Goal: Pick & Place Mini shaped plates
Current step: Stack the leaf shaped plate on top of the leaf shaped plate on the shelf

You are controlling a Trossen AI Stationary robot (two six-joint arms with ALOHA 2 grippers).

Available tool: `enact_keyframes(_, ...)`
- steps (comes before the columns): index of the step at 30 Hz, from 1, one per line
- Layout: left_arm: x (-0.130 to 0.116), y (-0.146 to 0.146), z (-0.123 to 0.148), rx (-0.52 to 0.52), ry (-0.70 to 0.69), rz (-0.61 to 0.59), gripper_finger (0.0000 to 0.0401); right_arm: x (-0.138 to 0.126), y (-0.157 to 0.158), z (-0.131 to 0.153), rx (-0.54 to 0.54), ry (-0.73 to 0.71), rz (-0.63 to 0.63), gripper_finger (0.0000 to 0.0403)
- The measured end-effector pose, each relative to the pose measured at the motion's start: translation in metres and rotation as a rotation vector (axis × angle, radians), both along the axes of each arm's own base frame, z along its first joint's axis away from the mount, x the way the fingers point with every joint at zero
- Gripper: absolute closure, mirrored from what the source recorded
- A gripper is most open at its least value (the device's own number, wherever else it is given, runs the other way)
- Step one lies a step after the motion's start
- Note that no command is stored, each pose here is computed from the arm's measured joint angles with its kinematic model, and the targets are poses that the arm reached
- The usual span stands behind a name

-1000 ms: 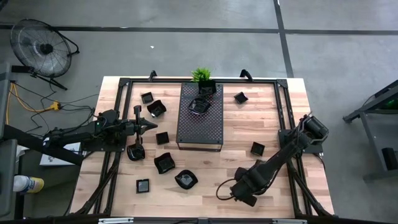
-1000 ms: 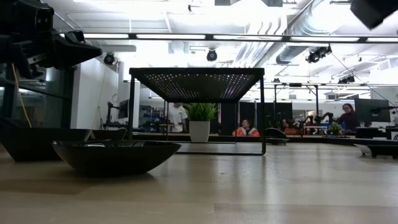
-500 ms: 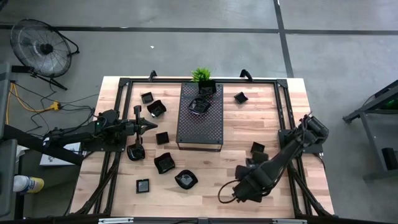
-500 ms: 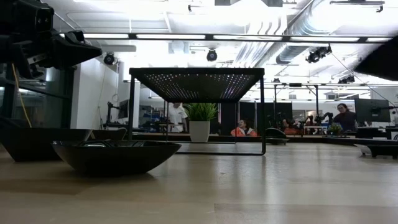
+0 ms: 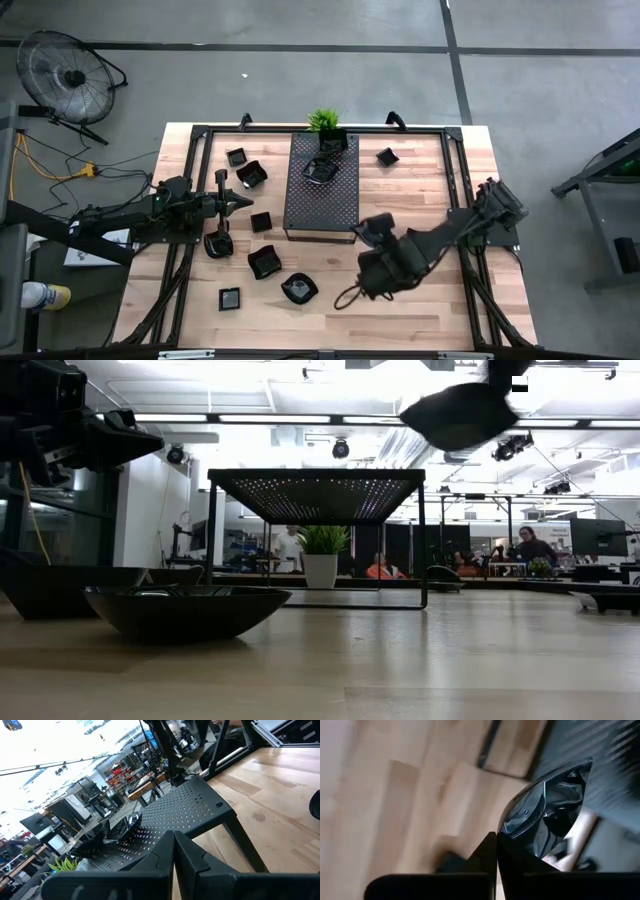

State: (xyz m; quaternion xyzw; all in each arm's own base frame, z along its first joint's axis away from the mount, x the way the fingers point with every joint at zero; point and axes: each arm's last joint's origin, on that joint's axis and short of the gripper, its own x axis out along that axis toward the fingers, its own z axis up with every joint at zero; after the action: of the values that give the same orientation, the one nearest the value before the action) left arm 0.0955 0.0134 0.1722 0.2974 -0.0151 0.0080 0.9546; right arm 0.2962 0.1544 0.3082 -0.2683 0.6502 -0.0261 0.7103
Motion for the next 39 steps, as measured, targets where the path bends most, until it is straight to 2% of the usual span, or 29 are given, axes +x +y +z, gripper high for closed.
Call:
enact_keyframes(6, 0.000, 0.000, 0.000, 0.000, 0.000, 0.000, 0.0400, 0.016, -0.030, 0.012, -0.112, 0.017, 0.122, 0.0403)
enact_keyframes(11, 0.000, 0.000, 0.000, 0.000, 0.000, 0.000, 0.0400, 0.030, -0.063, 0.018, -0.203, 0.019, 0.139, 0.0403)
enact_keyframes(18, 0.000, 0.000, 0.000, 0.000, 0.000, 0.000, 0.0400, 0.053, -0.105, 0.020, -0.258, 0.009, 0.225, 0.0403)
enact_keyframes(25, 0.000, 0.000, 0.000, 0.000, 0.000, 0.000, 0.0400, 0.072, -0.143, 0.021, -0.286, -0.049, 0.217, 0.0403)
enact_keyframes(33, 0.000, 0.000, 0.000, 0.000, 0.000, 0.000, 0.0400, 0.098, -0.159, 0.005, -0.314, -0.088, 0.243, 0.0403)
enact_keyframes(39, 0.000, 0.000, 0.000, 0.000, 0.000, 0.000, 0.0400, 0.107, -0.164, -0.004, -0.316, -0.090, 0.245, 0.0403)
